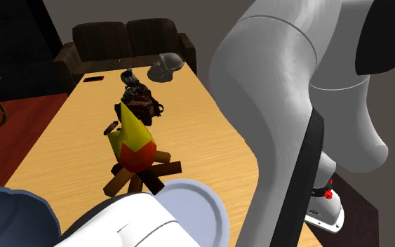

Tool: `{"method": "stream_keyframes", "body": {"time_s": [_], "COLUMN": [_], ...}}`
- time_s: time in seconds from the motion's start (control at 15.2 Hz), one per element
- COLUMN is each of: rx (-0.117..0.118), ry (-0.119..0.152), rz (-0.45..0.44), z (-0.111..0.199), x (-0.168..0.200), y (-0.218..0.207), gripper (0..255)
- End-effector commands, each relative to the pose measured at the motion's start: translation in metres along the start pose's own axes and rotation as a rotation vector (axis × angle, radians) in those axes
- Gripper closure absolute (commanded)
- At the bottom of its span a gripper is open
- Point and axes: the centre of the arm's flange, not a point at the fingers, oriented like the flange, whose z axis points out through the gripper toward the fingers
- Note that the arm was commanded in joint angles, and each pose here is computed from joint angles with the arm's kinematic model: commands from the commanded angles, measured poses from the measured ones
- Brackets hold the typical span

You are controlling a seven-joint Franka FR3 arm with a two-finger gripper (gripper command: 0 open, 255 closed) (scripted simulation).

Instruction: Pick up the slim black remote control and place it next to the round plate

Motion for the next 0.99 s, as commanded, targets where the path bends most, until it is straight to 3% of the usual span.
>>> {"method": "stream_keyframes", "body": {"time_s": [0.0, 0.59, 0.66, 0.92], "rx": [0.0, 0.0, 0.0, 0.0], "ry": [-0.001, -0.001, -0.001, -0.001], "rz": [-0.001, -0.001, -0.001, -0.001], "z": [0.0126, 0.0218, 0.0217, 0.0219], "x": [-0.0008, -0.0009, -0.0009, -0.0008], "y": [-0.001, -0.0018, -0.0017, -0.0015], "gripper": [255, 255, 0, 0]}}
